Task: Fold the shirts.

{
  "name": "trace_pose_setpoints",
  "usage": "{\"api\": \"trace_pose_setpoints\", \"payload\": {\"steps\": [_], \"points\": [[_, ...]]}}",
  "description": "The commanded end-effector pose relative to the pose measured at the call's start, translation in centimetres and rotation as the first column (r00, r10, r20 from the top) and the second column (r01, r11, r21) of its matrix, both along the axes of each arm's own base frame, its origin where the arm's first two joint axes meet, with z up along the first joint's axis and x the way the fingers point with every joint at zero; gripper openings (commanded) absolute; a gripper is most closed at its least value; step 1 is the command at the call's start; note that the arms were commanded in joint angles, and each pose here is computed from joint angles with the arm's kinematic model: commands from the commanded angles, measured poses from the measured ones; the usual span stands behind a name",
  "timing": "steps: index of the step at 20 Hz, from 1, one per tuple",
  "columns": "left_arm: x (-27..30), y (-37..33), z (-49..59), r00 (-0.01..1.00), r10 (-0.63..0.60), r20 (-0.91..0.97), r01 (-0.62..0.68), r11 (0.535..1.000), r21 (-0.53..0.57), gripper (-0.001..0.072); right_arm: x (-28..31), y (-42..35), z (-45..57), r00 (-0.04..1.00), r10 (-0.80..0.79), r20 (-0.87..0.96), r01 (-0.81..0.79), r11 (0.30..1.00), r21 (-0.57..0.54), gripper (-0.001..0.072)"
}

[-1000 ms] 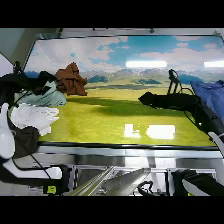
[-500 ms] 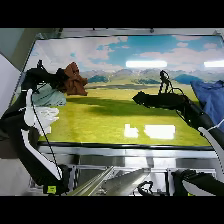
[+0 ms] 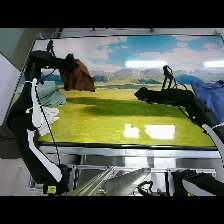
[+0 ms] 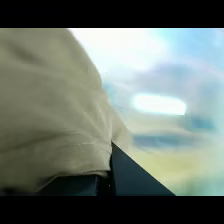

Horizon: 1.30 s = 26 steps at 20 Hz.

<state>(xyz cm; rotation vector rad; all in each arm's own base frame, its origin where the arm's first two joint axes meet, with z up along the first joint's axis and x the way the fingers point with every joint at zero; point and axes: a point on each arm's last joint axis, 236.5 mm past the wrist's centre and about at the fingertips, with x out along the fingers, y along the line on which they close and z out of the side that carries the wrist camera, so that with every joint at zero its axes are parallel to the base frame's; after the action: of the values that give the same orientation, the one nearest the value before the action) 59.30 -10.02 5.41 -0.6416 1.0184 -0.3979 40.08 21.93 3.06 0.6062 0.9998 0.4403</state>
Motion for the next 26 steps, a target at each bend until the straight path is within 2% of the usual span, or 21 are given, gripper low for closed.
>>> {"api": "trace_pose_setpoints", "payload": {"steps": [1, 5, 8, 10, 12, 13, 15, 17, 18, 19, 23, 26], "points": [[-6.9, -8.5, 7.0, 0.971, -0.232, 0.052, 0.234, 0.972, -0.025, 0.0013, -0.7, -2.4, 1.3, 0.998, 0.051, -0.036, -0.051, 0.999, -0.004, 0.0437], [-17.5, -18.3, 8.9, 0.876, -0.483, 0.015, 0.483, 0.876, 0.009, 0.0013, -2.6, -5.4, 3.1, 0.994, 0.089, -0.059, -0.089, 0.996, -0.004, 0.0437], [-23.0, -23.8, 5.3, 0.837, -0.546, -0.043, 0.547, 0.834, 0.067, 0.0013, -3.8, -7.2, 3.7, 0.992, 0.107, -0.059, -0.11, 0.993, -0.045, 0.0438], [-26.1, -25.9, 2.4, 0.807, -0.582, -0.103, 0.589, 0.806, 0.06, 0.0013, -4.5, -9.2, 3.4, 0.992, 0.095, -0.082, -0.102, 0.99, -0.093, 0.0438], [-27.4, -26.1, 0.6, 0.796, -0.586, -0.149, 0.599, 0.799, 0.054, 0.0013, -5.4, -11.0, 2.7, 0.988, 0.084, -0.133, -0.099, 0.989, -0.11, 0.0438], [-27.2, -25.7, 0.3, 0.801, -0.576, -0.161, 0.59, 0.806, 0.051, 0.0044, -5.7, -11.8, 2.3, 0.985, 0.063, -0.16, -0.081, 0.991, -0.109, 0.0437], [-26.0, -24.2, 0.7, 0.823, -0.54, -0.176, 0.554, 0.832, 0.036, 0.0678, -5.9, -12.6, 1.3, 0.982, 0.028, -0.185, -0.048, 0.994, -0.102, 0.0438], [-24.6, -22.1, 0.8, 0.846, -0.493, -0.204, 0.508, 0.861, 0.026, 0.0698, -6.6, -12.2, -0.6, 0.976, 0.013, -0.216, -0.032, 0.996, -0.086, 0.044], [-24.7, -21.1, 0.3, 0.843, -0.485, -0.234, 0.503, 0.864, 0.023, 0.0698, -6.8, -11.8, -1.9, 0.974, 0.001, -0.227, -0.02, 0.997, -0.079, 0.0488], [-25.1, -20.1, -0.2, 0.839, -0.475, -0.264, 0.497, 0.868, 0.018, 0.0698, -6.9, -11.4, -3.3, 0.972, -0.009, -0.233, -0.009, 0.997, -0.075, 0.0584], [-30.9, -17.7, -3.5, 0.795, -0.463, -0.391, 0.501, 0.866, -0.006, 0.0698, -6.0, -8.9, -7.2, 0.952, 0.057, -0.302, -0.05, 0.998, 0.03, 0.0593], [-35.4, -18.4, -4.8, 0.817, -0.454, -0.355, 0.483, 0.875, -0.006, 0.0698, -4.9, -8.2, -10.4, 0.925, 0.109, -0.365, -0.099, 0.994, 0.045, 0.0558]]}}
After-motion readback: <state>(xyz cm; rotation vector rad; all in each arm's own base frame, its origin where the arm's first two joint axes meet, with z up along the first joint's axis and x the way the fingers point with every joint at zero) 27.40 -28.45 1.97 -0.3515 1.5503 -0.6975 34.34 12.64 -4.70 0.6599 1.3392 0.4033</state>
